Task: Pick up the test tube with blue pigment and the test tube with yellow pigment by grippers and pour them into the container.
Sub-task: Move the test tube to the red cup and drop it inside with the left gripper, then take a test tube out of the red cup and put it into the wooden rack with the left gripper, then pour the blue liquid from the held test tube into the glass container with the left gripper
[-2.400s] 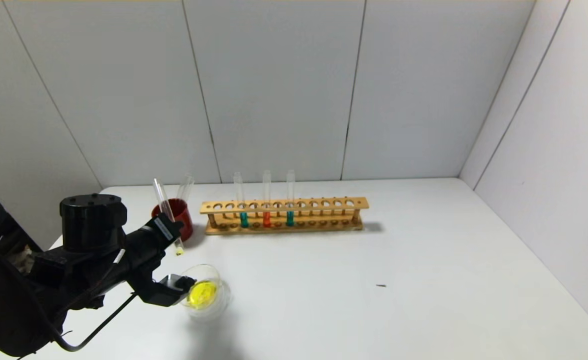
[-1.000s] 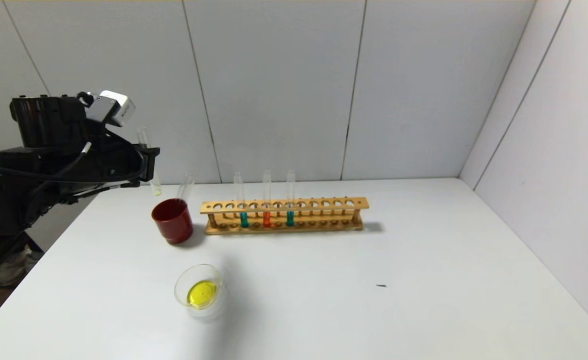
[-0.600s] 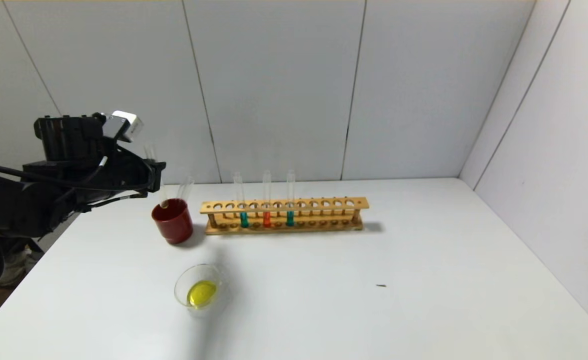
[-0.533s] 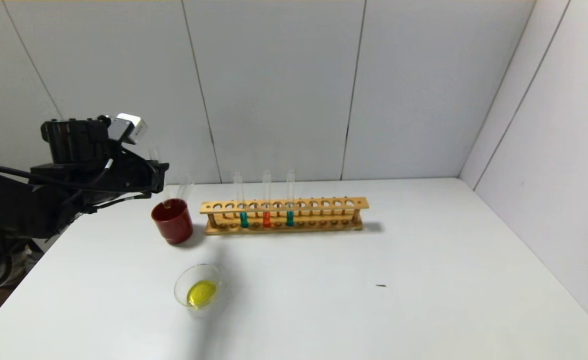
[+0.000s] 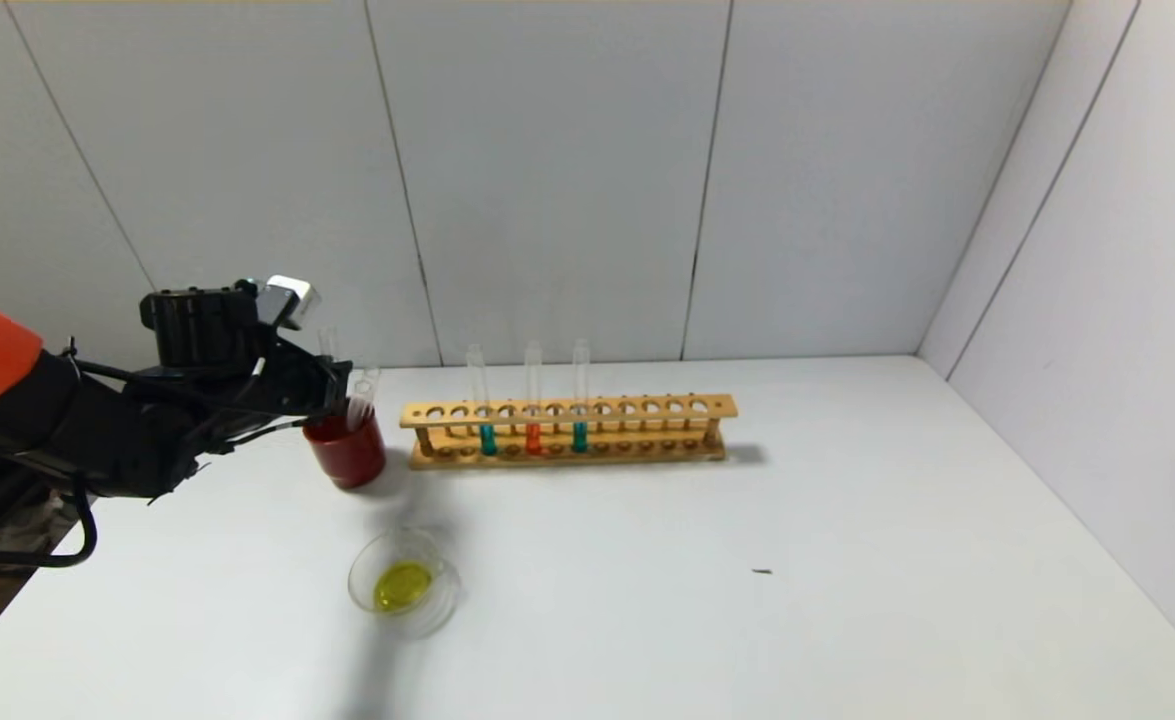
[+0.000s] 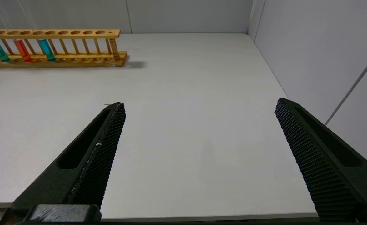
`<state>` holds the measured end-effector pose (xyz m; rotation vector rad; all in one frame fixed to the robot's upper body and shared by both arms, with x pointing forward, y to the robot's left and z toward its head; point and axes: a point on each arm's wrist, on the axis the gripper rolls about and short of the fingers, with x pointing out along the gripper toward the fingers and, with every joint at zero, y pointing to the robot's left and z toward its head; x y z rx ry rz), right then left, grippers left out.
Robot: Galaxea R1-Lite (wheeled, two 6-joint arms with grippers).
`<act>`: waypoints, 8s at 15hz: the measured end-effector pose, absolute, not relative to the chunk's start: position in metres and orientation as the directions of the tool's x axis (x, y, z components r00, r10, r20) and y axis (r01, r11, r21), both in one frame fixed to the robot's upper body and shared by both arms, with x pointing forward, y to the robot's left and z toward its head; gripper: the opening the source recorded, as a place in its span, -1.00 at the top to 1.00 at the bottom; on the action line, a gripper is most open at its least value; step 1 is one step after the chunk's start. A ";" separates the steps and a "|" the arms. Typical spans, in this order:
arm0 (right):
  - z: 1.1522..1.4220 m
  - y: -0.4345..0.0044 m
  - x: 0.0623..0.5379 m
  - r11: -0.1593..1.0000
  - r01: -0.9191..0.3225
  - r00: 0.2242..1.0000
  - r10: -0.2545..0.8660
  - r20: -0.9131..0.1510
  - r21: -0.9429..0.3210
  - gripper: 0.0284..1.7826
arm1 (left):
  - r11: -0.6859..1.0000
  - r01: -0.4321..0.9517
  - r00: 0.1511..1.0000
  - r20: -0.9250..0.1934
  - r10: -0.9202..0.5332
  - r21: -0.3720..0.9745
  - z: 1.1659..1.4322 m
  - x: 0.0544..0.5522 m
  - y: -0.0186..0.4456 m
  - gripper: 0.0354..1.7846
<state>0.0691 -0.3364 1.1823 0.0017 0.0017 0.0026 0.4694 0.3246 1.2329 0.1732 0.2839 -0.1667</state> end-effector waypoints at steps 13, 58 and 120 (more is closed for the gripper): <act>1.182 -0.336 0.069 1.000 -0.002 1.000 0.002 -0.002 0.002 -0.96 | 0.971 0.176 0.961 -0.244 -0.134 0.161 1.254 0.462 0.326 -0.85; 1.182 -0.336 0.069 1.000 -0.002 1.000 0.002 -0.002 0.002 -0.96 | 0.888 0.444 0.884 -0.222 -0.413 0.119 1.243 0.473 0.202 0.69; 1.182 -0.336 0.069 1.000 -0.002 1.000 0.002 -0.002 0.002 -0.96 | -0.559 0.383 0.817 -0.552 -0.167 0.736 1.235 0.376 0.290 0.69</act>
